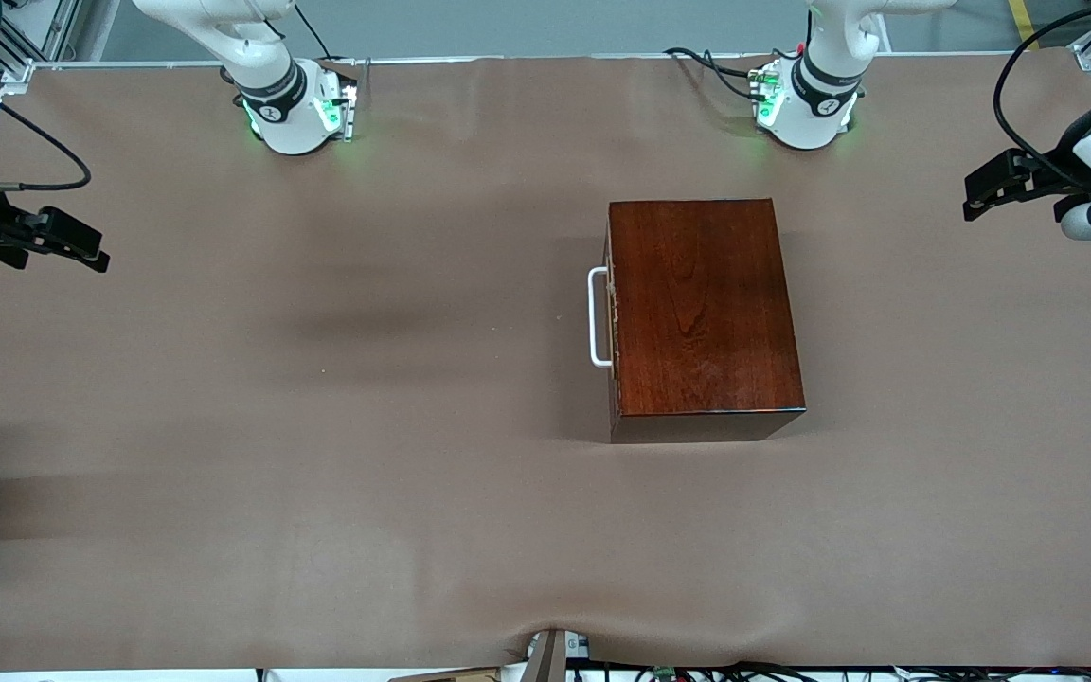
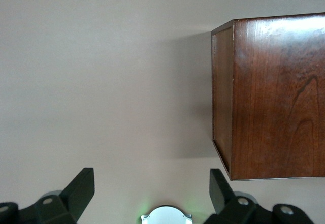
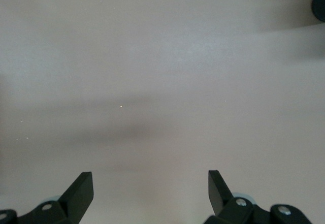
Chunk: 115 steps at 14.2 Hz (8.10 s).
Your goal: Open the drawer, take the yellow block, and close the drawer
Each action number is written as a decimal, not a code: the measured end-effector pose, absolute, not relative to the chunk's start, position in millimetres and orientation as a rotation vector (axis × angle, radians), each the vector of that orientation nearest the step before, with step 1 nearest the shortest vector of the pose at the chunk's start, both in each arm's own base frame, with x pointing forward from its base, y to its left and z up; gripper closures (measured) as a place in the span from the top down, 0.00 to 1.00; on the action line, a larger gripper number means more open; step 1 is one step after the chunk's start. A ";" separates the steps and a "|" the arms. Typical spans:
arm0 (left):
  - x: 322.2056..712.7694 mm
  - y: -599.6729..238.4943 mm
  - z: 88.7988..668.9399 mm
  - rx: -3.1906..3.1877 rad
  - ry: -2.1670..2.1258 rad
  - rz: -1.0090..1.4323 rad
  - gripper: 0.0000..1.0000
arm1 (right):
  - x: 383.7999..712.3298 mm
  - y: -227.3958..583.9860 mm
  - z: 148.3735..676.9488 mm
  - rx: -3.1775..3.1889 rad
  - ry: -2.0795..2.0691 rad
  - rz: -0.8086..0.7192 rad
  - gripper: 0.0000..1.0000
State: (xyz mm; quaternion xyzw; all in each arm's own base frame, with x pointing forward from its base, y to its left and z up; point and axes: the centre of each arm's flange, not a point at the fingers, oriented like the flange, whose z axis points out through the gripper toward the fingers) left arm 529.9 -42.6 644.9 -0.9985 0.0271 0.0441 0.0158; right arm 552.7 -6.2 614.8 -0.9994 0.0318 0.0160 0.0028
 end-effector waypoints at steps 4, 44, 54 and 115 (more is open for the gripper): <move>530.4 -41.1 643.5 -3.107 0.086 0.142 1.00 | 552.7 -6.2 614.8 -3.134 0.100 0.051 1.00; 496.1 -485.5 504.4 -3.199 -0.197 0.043 1.00 | 552.4 -6.5 615.7 -3.134 0.101 0.052 1.00; 469.8 -520.6 475.9 -3.074 -0.186 -0.129 1.00 | 551.5 -7.1 615.1 -3.134 0.102 0.064 1.00; 460.2 -591.1 295.9 -3.105 0.014 -0.114 1.00 | 549.1 -8.4 615.2 -3.133 0.106 0.085 1.00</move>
